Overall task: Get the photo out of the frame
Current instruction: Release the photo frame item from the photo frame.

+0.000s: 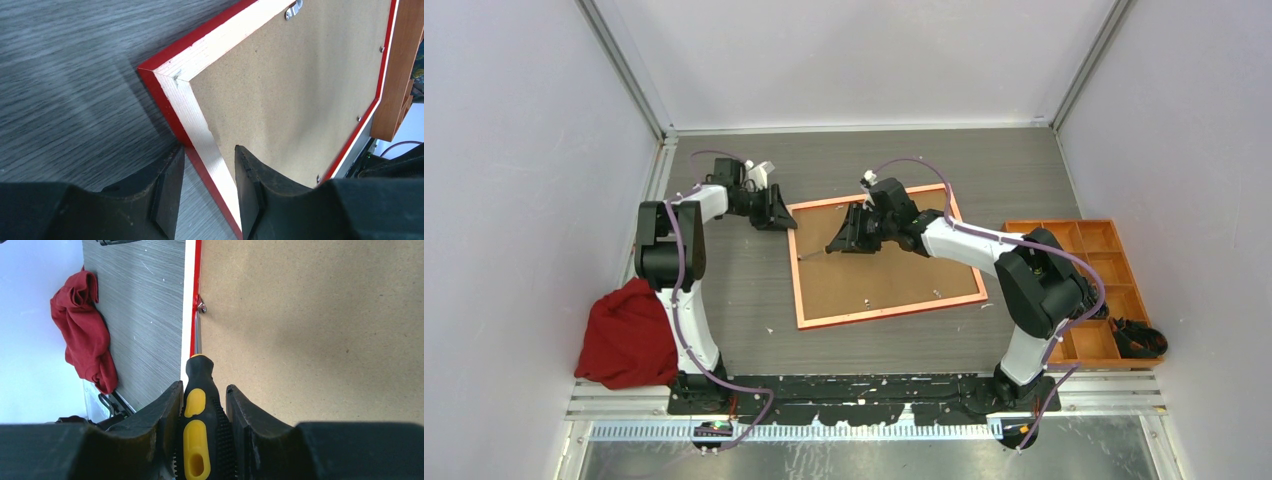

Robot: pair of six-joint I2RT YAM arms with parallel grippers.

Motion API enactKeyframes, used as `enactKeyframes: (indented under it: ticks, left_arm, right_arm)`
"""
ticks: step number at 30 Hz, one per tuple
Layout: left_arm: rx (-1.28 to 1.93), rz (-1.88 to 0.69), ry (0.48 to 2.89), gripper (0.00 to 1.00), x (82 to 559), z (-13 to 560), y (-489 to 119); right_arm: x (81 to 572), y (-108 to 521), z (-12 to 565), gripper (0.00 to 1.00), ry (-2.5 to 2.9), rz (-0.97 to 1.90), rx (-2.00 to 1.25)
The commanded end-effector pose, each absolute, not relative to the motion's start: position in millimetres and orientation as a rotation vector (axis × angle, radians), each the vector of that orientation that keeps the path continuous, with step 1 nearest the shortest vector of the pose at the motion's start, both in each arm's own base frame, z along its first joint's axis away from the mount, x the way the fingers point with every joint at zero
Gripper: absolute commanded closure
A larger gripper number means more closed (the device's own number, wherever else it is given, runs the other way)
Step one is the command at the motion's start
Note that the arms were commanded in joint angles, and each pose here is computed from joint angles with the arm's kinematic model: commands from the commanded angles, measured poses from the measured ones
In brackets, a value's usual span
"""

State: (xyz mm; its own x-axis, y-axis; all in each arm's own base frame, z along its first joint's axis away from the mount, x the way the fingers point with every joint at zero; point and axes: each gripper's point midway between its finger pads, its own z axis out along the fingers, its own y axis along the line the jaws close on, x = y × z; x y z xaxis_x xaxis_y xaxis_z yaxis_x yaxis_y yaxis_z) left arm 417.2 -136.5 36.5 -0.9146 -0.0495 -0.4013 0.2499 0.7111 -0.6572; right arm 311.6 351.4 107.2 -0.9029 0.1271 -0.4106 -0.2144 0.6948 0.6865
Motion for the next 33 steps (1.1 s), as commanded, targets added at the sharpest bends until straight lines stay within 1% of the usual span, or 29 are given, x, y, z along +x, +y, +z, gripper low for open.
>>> enactKeyframes:
  ticks: [1, 13, 28, 31, 33]
  left_arm:
    - [0.163, -1.083, 2.527, 0.57, 418, 36, -139]
    - [0.152, -1.091, 2.528, 0.58, 419, 35, -138]
    - [0.146, -1.096, 2.527, 0.58, 419, 35, -138]
    - [0.144, -1.096, 2.528, 0.58, 419, 35, -138]
    - [0.144, -1.097, 2.529, 0.58, 419, 34, -138]
  right_arm:
    - [333, 355, 130, 0.99, 2.367, 1.069, -0.058]
    - [327, 361, 135, 0.99, 2.333, 1.070, -0.171]
    - [330, 342, 202, 0.99, 2.176, 0.891, -0.433]
    - [320, 344, 205, 0.99, 2.143, 0.818, -0.602]
    - [310, 347, 206, 0.99, 2.082, 0.681, -0.801]
